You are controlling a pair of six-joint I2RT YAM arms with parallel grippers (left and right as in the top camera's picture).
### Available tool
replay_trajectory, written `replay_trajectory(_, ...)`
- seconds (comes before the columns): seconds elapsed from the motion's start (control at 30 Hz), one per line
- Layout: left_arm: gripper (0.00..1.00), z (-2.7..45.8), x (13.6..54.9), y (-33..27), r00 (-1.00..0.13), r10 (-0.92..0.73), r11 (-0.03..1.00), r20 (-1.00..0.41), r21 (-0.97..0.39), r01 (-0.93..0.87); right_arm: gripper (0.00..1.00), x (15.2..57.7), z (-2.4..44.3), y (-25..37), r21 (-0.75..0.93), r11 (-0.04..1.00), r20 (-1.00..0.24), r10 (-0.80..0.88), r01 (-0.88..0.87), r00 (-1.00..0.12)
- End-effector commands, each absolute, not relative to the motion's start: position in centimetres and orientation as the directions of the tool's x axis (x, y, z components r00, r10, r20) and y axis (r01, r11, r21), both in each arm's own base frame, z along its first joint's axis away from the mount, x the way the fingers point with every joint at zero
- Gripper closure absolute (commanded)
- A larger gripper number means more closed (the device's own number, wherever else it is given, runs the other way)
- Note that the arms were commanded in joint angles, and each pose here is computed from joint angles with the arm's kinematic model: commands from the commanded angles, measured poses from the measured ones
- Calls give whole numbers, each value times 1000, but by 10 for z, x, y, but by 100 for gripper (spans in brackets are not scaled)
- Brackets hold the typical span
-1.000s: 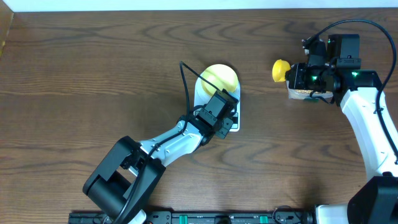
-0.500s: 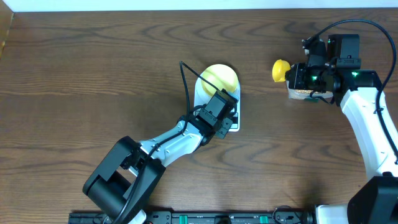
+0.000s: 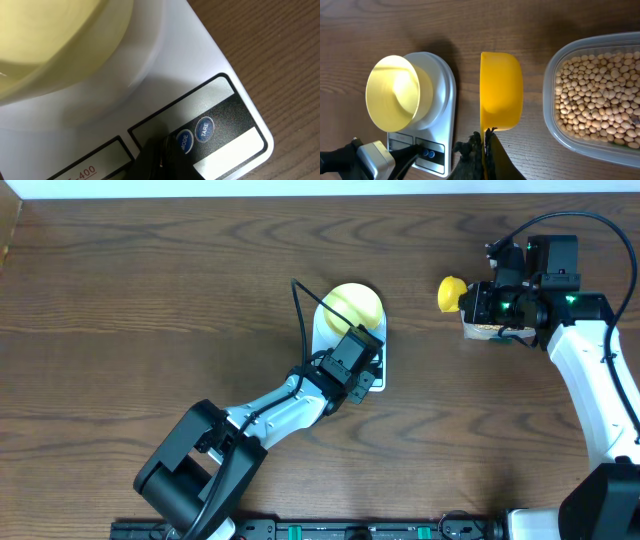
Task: Scoop item into bowl and weigh 50g on scale
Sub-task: 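Press the TARE button on the scale with the left gripper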
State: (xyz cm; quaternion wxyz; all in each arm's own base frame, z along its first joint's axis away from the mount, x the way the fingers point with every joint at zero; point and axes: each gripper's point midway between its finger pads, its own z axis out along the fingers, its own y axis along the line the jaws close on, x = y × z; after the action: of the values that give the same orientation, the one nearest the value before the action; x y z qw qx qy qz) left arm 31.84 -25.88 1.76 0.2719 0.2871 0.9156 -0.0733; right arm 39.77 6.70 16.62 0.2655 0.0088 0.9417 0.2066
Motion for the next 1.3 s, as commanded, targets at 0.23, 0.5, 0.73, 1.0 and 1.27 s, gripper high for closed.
replay_trajectory(0.23,92,-12,305,-244,-710,541,812,-451,57,581,99,401,177,65,391,914,-521,120,-112,-845)
replay_trajectory(0.5,92,-14,300,-240,-712,558,804,-426,65,591,99,401,177,65,391,914,-520,120,-111,-845)
replay_trajectory(0.73,92,-18,302,-240,-688,590,783,-422,89,616,99,401,177,65,391,914,-521,120,-112,-845)
replay_trajectory(1.0,92,-24,308,-233,-691,592,791,-415,137,596,99,401,177,65,391,914,-520,120,-111,-845)
replay_trajectory(1.27,92,-25,307,-232,-692,594,790,-410,137,597,99,401,177,65,391,914,-520,120,-111,-846)
